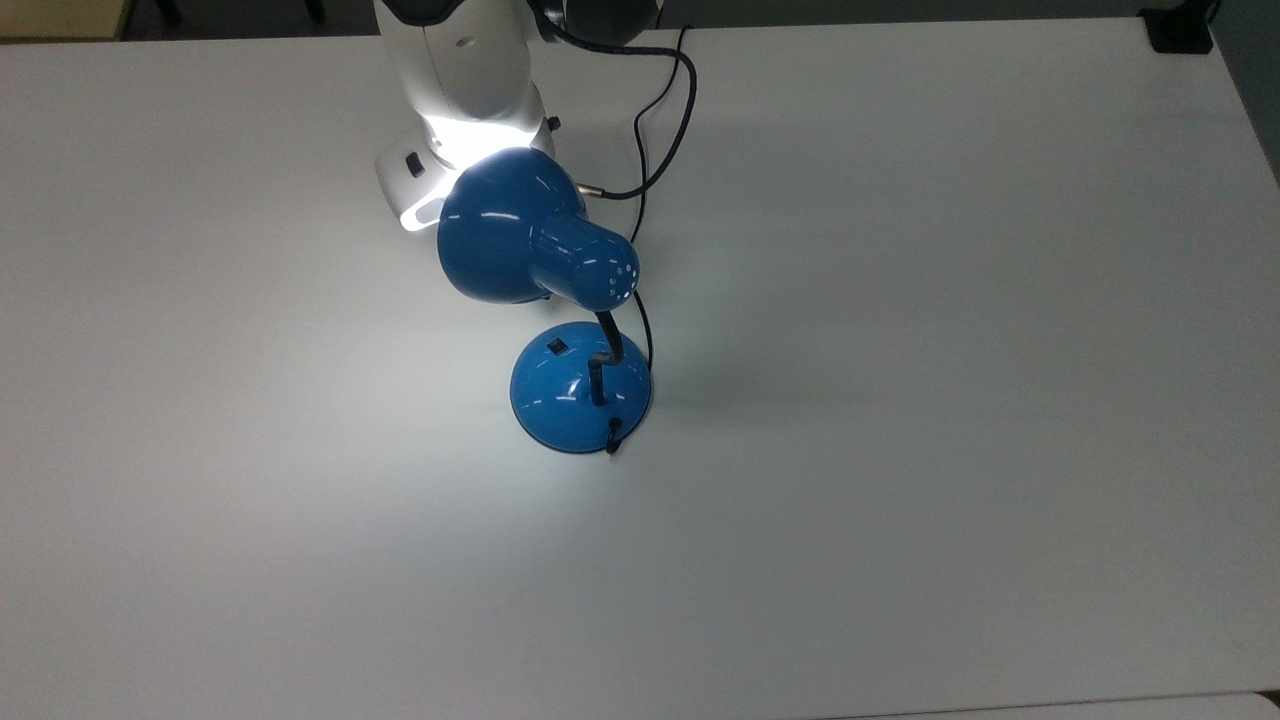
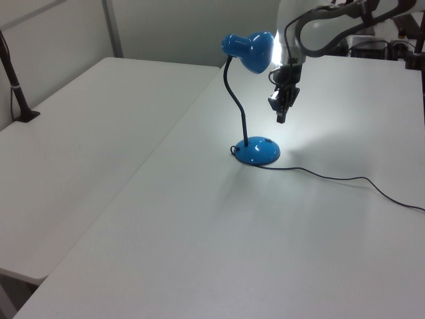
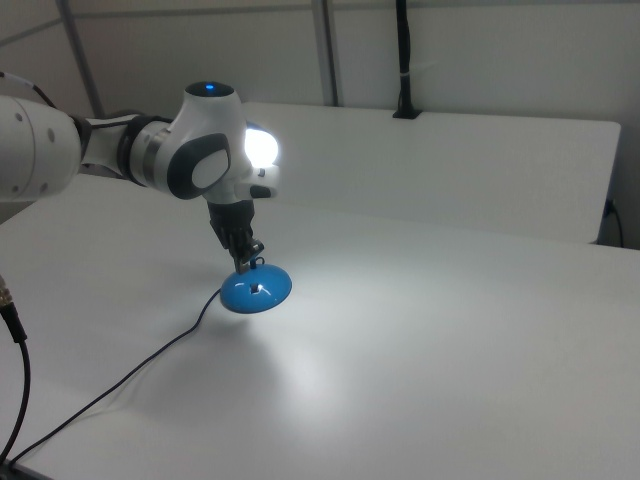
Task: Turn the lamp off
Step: 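Press the gripper down on the base switch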
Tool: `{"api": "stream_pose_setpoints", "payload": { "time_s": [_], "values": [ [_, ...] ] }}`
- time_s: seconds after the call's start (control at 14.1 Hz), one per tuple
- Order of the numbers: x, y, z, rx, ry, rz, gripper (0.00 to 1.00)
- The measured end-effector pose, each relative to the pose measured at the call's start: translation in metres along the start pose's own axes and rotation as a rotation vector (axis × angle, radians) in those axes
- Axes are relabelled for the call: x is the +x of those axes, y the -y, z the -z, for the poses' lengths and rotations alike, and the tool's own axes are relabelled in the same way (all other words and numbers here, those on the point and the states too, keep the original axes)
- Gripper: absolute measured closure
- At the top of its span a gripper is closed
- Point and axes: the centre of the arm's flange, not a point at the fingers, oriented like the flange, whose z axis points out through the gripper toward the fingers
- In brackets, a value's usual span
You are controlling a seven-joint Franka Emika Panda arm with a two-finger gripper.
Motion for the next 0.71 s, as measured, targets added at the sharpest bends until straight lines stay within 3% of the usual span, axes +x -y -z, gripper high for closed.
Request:
{"api": "stream_pose_setpoints", "payload": {
  "time_s": [0.21,0.71],
  "values": [
    [0.007,0.004,-0.023,0.015,-0.047,-0.055,0.99],
    [0.008,0.003,-0.053,0.014,-0.054,-0.083,0.99]
  ]
}}
